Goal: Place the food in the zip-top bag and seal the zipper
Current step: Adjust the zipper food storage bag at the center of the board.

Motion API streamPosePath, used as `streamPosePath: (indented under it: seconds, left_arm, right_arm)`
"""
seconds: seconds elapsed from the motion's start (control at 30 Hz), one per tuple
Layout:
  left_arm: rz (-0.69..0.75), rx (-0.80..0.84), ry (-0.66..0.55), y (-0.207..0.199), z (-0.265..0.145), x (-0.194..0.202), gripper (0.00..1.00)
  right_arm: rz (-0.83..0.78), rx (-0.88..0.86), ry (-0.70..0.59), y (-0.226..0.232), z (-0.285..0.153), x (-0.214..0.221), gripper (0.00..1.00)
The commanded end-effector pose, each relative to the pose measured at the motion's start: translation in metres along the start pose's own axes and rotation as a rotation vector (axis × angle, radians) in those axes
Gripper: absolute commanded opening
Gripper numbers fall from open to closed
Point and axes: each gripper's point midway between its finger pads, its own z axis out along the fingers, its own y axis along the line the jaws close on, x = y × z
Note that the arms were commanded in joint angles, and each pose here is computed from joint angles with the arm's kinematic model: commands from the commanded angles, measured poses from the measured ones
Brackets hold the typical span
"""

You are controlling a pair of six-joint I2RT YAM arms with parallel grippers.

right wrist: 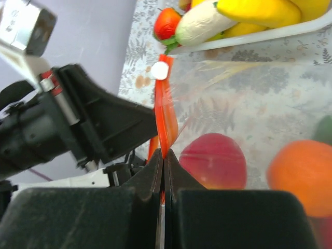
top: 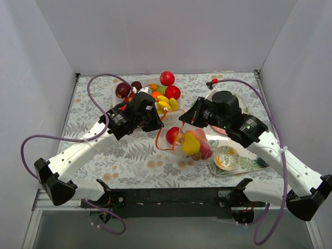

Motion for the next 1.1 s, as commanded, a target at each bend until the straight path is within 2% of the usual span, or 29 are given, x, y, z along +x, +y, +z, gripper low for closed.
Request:
streamPosePath:
  seconds: [0.0, 0.1, 0.17, 0.23, 0.3, 0.4, 0.53, 0.63, 0.73, 0.83, 0.87, 1.0, 1.07]
  left_arm:
    - [-0.041, 0.082, 0.069, -0.006, -0.018, 0.015, 0.00]
    - [-0.052, 0.131, 0.142, -0.007, -0.024, 0.035, 0.00]
    - [-0.038, 0.071, 0.181, 0.013, -0.017, 0.051, 0.00]
    - [-0.033, 0.045, 0.192, 0.022, -0.012, 0.057, 0.00]
    - [-0.032, 0.042, 0.168, 0.022, -0.013, 0.052, 0.00]
    - [-0.026, 0.050, 0.079, 0.012, -0.025, 0.027, 0.00]
    - [-0.012, 0.021, -0.026, 0.009, -0.036, -0.006, 0.00]
    - [0.001, 0.014, -0.041, 0.010, -0.025, -0.013, 0.00]
    - [0.015, 0.025, -0.089, 0.011, -0.015, -0.022, 0.19]
    - [0.024, 0.079, -0.167, -0.006, -0.017, -0.044, 0.39]
    - [0.025, 0.085, -0.190, -0.009, -0.020, -0.051, 0.55]
    - [0.038, 0.104, -0.307, -0.020, -0.035, -0.086, 0.69]
    - [0.035, 0.095, -0.357, -0.017, -0.041, -0.109, 0.71]
  right_arm:
    - [0.030, 0.024, 0.014, -0.035, 0.017, -0.010, 0.01]
    - [0.037, 0.063, 0.013, -0.054, 0.025, -0.017, 0.01]
    - [0.035, 0.087, 0.013, -0.063, 0.032, -0.015, 0.01]
    - [0.057, 0.057, 0.078, -0.066, 0.038, 0.002, 0.01]
    - [0.073, 0.033, 0.107, -0.068, 0.041, 0.017, 0.01]
    - [0.065, 0.026, 0.075, -0.066, 0.029, 0.014, 0.01]
    - [0.003, -0.022, -0.050, -0.033, -0.005, -0.020, 0.01]
    - [-0.014, -0.033, -0.006, -0.025, -0.008, -0.018, 0.01]
    - [0.007, -0.095, -0.007, -0.020, -0.007, -0.011, 0.01]
    - [0.007, -0.106, 0.012, -0.019, -0.006, -0.007, 0.01]
    - [0.008, -0.125, 0.021, -0.016, -0.006, -0.006, 0.01]
    - [0.004, -0.133, 0.028, -0.014, -0.003, -0.006, 0.01]
    - [-0.002, -0.135, 0.029, -0.014, -0.004, -0.007, 0.01]
